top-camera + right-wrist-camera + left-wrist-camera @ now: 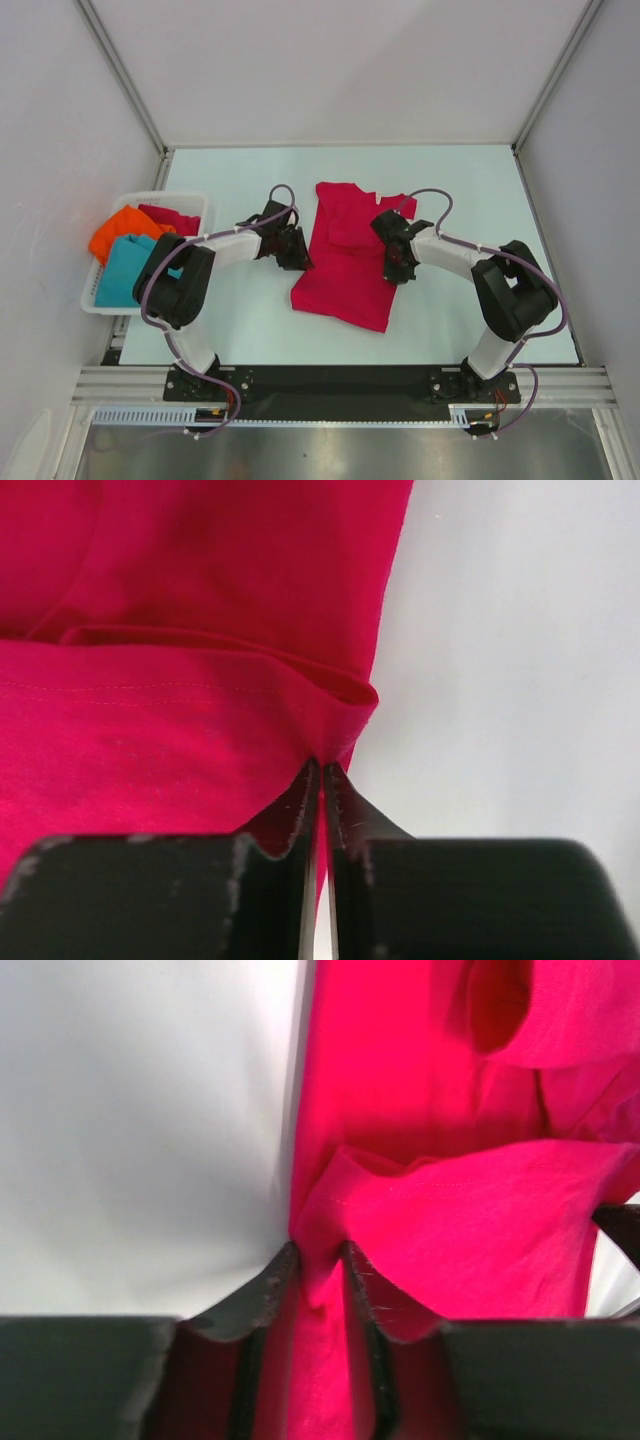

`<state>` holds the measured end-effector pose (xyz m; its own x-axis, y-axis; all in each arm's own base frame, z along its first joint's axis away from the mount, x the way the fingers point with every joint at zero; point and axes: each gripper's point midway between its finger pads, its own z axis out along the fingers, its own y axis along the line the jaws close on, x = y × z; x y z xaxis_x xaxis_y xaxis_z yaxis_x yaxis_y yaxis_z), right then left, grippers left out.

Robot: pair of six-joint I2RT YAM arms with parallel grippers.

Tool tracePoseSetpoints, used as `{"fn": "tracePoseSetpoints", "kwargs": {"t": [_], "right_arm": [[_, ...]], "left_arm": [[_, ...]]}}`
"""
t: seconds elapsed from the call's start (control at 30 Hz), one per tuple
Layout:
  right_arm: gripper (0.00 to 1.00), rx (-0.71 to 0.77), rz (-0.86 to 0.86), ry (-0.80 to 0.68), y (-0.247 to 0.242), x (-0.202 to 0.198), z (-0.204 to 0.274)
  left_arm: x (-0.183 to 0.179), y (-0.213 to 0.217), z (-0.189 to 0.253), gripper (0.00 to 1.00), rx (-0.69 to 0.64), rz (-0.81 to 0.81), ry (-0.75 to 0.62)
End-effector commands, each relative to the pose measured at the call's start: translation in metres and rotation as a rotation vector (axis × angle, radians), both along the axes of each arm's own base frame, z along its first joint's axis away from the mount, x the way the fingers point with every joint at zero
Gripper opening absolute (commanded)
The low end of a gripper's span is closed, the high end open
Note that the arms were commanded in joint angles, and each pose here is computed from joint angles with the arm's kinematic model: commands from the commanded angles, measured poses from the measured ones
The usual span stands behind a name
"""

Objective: Fold and stack the t-shirts
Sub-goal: Fold the folded rectangular tshirt in 1/3 of the way

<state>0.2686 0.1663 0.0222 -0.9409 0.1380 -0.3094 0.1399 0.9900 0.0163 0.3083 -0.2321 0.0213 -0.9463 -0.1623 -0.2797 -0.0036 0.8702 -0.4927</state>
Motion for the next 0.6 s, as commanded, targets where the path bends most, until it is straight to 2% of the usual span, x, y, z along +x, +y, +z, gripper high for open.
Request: {"fn": "tracePoseSetpoints", "kwargs": {"t": [0.0, 0.03, 0.07, 0.17, 0.57], "right_arm": [[0.00, 0.016, 0.008, -0.025, 0.005, 0.010, 0.003], [0.00, 0.016, 0.006, -0.028, 0.005, 0.011, 0.003], [0.00, 0.019, 0.008, -0.030, 0.006, 0.012, 0.004], [0.00, 0.020, 0.012, -0.034, 0.006, 0.012, 0.005], [0.00, -0.021, 0.012, -0.112, 0.001, 0.030, 0.030]], "left_arm": [[0.017, -0.015, 0.014, 0.24, -0.050, -0.020, -0.060], [0.017, -0.016, 0.015, 0.22, -0.051, -0.022, -0.059], [0.018, -0.015, 0.015, 0.14, -0.052, -0.020, -0.062], [0.020, -0.015, 0.017, 0.00, -0.048, -0.017, -0.066], [0.031, -0.018, 0.034, 0.00, -0.044, -0.012, -0.098]]}}
